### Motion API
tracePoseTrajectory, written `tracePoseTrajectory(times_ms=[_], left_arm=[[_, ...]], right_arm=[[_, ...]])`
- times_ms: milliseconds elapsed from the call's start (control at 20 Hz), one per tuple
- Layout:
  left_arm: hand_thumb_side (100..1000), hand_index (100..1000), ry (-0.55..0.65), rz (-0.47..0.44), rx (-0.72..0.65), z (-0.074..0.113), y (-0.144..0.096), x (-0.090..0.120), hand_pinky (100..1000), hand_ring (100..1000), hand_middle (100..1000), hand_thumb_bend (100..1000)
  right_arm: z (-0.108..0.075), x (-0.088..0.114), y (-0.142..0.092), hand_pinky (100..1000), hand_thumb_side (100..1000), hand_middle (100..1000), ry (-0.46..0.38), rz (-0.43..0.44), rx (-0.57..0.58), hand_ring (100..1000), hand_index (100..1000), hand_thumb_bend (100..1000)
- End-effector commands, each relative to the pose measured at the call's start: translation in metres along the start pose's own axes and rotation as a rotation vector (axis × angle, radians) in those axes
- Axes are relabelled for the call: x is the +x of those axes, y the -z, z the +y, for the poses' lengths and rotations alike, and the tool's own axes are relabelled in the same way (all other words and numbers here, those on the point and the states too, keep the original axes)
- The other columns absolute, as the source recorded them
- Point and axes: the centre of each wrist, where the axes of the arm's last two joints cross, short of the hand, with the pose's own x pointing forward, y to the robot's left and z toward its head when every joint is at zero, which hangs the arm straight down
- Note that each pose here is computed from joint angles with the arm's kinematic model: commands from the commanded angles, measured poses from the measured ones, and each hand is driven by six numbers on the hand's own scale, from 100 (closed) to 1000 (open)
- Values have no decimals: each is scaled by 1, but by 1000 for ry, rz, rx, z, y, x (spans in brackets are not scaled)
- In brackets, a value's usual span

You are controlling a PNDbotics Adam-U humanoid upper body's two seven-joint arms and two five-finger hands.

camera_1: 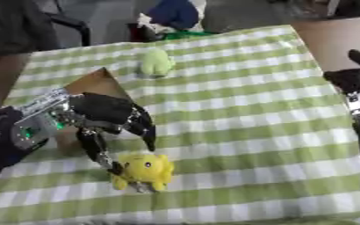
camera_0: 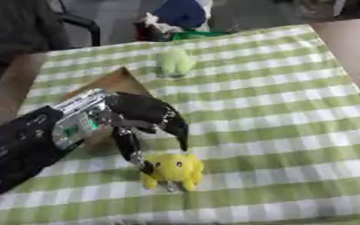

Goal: Pick up objects on the table and place them in the box.

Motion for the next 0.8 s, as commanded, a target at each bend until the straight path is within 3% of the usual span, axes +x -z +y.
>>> tracePoseTrajectory(times_ms=[50, 300, 500, 800], left_arm=[[123, 763, 162, -210, -274, 7, -4, -2, 778, 723, 673, 622], [125, 766, 154, -224, -301, 6, 2, -2, 780, 732, 702, 627], [123, 747, 142, -228, -315, 3, 3, -4, 762, 698, 649, 625], [126, 752, 122, -223, -342, -2, 3, -6, 763, 707, 660, 633]], right_arm=[[-1, 7, 5, 889, 655, 622, 2, -30, 5, 780, 925, 100], [0, 7, 5, 889, 655, 622, 6, -32, 7, 780, 925, 100], [0, 7, 6, 889, 655, 622, 6, -33, 5, 780, 926, 100], [0, 7, 5, 889, 657, 622, 6, -32, 4, 780, 926, 100]])
